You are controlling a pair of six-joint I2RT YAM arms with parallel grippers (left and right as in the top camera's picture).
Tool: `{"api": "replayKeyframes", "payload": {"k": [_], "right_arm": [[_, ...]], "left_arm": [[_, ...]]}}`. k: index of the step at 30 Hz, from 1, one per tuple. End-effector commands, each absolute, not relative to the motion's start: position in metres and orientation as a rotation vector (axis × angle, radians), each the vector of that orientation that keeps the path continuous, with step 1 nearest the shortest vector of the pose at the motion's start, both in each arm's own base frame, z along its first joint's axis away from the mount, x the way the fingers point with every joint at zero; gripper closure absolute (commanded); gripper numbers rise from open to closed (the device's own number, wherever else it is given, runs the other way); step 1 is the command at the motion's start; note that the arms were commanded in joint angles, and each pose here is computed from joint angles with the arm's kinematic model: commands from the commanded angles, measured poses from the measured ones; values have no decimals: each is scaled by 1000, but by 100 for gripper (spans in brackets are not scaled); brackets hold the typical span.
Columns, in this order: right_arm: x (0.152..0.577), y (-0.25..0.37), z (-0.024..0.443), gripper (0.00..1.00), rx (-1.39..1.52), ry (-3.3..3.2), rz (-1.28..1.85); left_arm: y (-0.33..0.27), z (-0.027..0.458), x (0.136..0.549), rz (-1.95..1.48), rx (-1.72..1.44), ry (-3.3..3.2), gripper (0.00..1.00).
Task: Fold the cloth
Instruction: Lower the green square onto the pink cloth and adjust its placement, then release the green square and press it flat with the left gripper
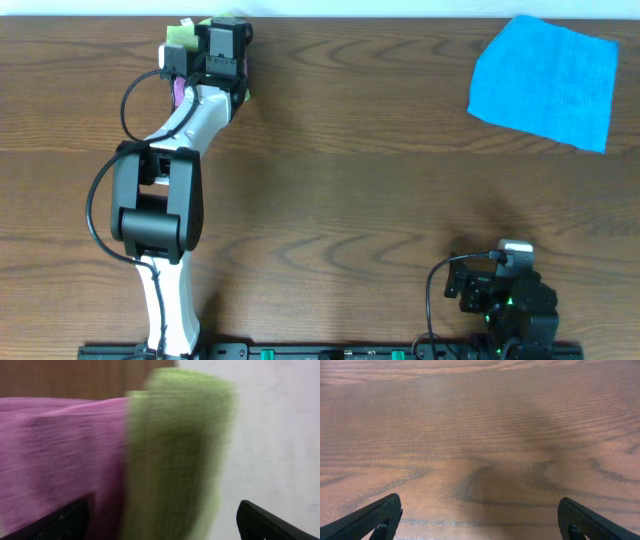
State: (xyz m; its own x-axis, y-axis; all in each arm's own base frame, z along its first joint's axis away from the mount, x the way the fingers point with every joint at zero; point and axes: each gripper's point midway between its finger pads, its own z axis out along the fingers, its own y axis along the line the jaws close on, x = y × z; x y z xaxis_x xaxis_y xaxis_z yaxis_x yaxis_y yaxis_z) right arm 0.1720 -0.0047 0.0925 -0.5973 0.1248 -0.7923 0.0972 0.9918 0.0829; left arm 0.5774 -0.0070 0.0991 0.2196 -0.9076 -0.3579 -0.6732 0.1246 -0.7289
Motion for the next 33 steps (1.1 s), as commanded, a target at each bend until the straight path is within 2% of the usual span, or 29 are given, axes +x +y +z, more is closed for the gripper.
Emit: {"api": "replayKeyframes", "payload": {"k": [1,6,12,15,20,26,33], "right_arm": [[172,-5,91,1,174,2214,49],[172,-5,91,1,174,2214,49],[172,-5,91,1,174,2214,49],[172,-5,91,1,174,2214,49],[172,-5,91,1,174,2214,49],[172,-5,91,1,174,2214,49],[172,-5,91,1,174,2214,49]], "left_arm": [[-9,141,568,-374,-1618,1496,5],[-5,168,539,-317,-1634,1545,5],[4,225,548,-428,-1558,1421,5],[10,234,551,-452,-1555,1380,5],[30,230,568,-450,-1553,1272,5],[37,231,625,-527,-1301,1174,5],[47,183,640,-543,-1337,1144,5]]}}
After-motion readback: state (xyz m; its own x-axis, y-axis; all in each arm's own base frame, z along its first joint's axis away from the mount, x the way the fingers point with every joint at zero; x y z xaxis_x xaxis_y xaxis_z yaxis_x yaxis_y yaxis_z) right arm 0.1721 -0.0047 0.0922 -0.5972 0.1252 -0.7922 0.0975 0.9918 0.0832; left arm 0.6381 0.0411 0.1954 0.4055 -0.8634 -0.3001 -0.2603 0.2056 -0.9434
